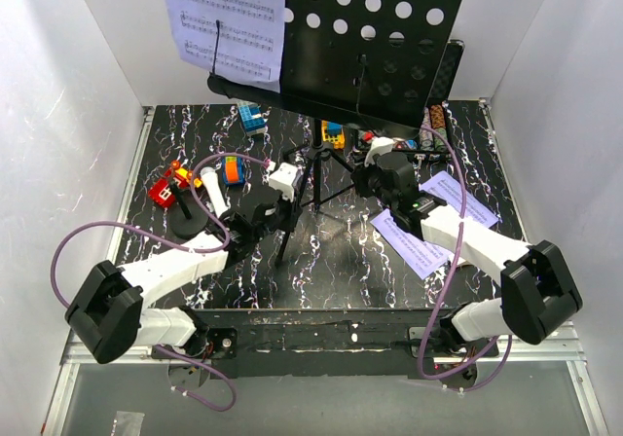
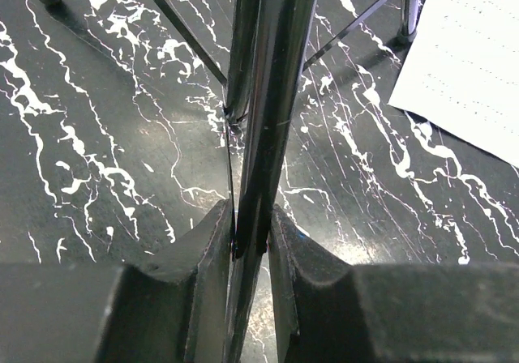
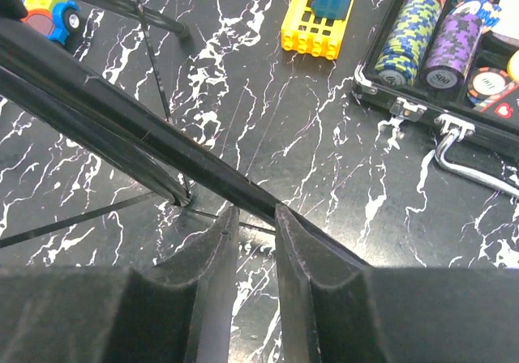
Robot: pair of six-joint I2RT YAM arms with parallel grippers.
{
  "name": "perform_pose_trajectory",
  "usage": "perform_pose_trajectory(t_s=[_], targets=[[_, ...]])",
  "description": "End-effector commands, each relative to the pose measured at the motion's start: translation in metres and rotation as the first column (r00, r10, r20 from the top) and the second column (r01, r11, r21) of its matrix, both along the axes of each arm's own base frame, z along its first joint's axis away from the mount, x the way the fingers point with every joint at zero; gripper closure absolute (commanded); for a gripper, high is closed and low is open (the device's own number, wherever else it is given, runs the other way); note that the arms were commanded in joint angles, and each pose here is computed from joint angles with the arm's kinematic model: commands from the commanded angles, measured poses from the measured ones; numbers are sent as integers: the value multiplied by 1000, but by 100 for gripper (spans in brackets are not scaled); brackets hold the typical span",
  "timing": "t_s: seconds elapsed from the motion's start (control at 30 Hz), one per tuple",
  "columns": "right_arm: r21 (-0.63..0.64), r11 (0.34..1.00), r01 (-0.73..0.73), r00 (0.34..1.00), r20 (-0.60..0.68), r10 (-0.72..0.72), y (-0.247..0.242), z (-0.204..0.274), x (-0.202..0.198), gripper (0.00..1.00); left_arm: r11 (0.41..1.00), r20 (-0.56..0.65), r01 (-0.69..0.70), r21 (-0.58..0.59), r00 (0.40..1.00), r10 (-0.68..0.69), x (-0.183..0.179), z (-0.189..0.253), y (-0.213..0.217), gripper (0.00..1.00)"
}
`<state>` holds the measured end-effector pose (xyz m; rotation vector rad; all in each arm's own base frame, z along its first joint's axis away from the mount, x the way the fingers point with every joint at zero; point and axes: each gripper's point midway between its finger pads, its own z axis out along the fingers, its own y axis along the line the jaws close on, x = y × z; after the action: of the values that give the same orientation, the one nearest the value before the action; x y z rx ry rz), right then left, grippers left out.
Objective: Pack up the instrument practice props
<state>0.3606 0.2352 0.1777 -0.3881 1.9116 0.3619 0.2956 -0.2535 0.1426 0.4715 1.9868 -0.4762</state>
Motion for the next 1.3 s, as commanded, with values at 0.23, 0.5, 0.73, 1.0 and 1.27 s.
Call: perform_pose_trajectory(t_s=[0.23, 0.5, 0.73, 1.0, 1.27], targets=[[13, 1000, -16, 997, -70, 17, -4, -3, -20, 99, 986, -13, -27, -164, 1000, 25, -31, 17, -14, 100], [42, 999, -29, 997, -72, 32, -2, 3, -25, 99, 983, -2, -25, -181, 1000, 25, -40, 25, -16, 100], [94, 995, -33, 996, -83, 41, 0, 24, -35, 57, 981, -1, -65, -182, 998, 65, -41, 26, -6, 100], [151, 986, -73, 995, -57, 82, -1, 49, -64, 46, 969, 56, -69, -235, 995, 85, -44, 56, 4, 58], [179, 967, -181, 982, -12, 186, -2, 54, -106, 46, 972, 90, 5, -235, 996, 16, -62, 92, 12, 23]])
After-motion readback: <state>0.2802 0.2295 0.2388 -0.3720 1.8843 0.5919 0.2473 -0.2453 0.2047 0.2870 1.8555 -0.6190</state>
